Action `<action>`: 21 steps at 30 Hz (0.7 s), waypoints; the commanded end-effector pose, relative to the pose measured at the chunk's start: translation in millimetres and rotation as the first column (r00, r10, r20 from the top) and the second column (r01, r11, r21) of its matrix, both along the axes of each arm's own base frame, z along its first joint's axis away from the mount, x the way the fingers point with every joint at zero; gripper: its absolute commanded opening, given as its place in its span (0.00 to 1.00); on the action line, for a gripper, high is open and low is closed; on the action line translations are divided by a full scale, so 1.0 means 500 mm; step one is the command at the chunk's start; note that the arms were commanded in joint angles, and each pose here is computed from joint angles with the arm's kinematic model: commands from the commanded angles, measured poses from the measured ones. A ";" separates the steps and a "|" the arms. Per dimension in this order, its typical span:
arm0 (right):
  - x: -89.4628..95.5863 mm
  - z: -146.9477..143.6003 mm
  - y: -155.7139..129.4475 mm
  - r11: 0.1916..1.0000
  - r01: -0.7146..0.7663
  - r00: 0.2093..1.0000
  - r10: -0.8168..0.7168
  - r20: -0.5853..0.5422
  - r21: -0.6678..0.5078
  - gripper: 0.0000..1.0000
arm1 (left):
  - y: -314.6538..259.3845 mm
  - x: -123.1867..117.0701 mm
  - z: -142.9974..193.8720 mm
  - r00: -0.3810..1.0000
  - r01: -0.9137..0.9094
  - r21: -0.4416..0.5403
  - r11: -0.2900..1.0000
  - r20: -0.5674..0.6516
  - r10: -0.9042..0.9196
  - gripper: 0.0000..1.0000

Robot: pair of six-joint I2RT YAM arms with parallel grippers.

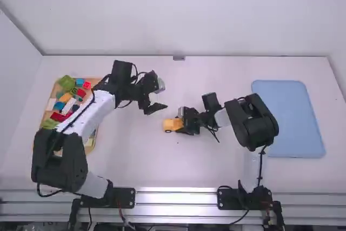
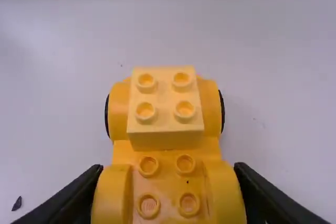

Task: Assemble lego blocks to make yellow taxi

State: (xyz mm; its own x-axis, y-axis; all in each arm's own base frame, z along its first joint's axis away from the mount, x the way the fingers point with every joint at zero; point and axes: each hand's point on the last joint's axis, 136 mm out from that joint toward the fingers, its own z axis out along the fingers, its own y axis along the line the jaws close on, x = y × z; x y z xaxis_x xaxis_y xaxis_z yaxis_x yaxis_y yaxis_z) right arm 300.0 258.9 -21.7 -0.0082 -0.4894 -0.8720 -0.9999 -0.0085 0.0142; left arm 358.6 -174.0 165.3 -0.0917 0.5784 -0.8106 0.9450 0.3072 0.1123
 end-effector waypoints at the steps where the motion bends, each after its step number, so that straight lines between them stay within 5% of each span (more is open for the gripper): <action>1: 0.027 -0.017 -0.006 0.997 0.039 0.999 -0.039 0.008 -0.069 0.70 | 0.028 -0.011 0.007 0.999 -0.045 0.035 0.998 -0.014 0.046 0.99; 3: 0.033 -0.014 -0.009 0.995 0.046 0.999 -0.047 -0.014 -0.093 0.97 | 0.050 -0.025 0.013 0.996 -0.076 0.060 0.995 -0.035 0.078 0.99; 4: 0.034 -0.011 -0.010 0.994 0.045 0.999 -0.047 -0.020 -0.102 0.99 | 0.054 -0.030 0.016 0.996 -0.082 0.063 0.995 -0.041 0.085 0.99; 13: 0.048 0.063 -0.051 0.954 0.064 0.998 -0.061 0.021 -0.293 0.98 | 0.145 -0.009 0.075 0.939 -0.331 -0.012 0.943 -0.102 0.329 0.99; 17: 0.060 0.119 -0.086 0.914 0.152 0.988 -0.126 0.091 -0.377 0.98 | 0.252 0.036 0.071 0.765 -0.626 0.014 0.780 -0.185 0.617 0.99; 21: 0.060 0.182 -0.107 0.893 0.212 0.974 -0.162 0.156 -0.397 0.98 | 0.374 0.034 0.029 0.481 -0.842 0.162 0.515 -0.208 0.852 0.99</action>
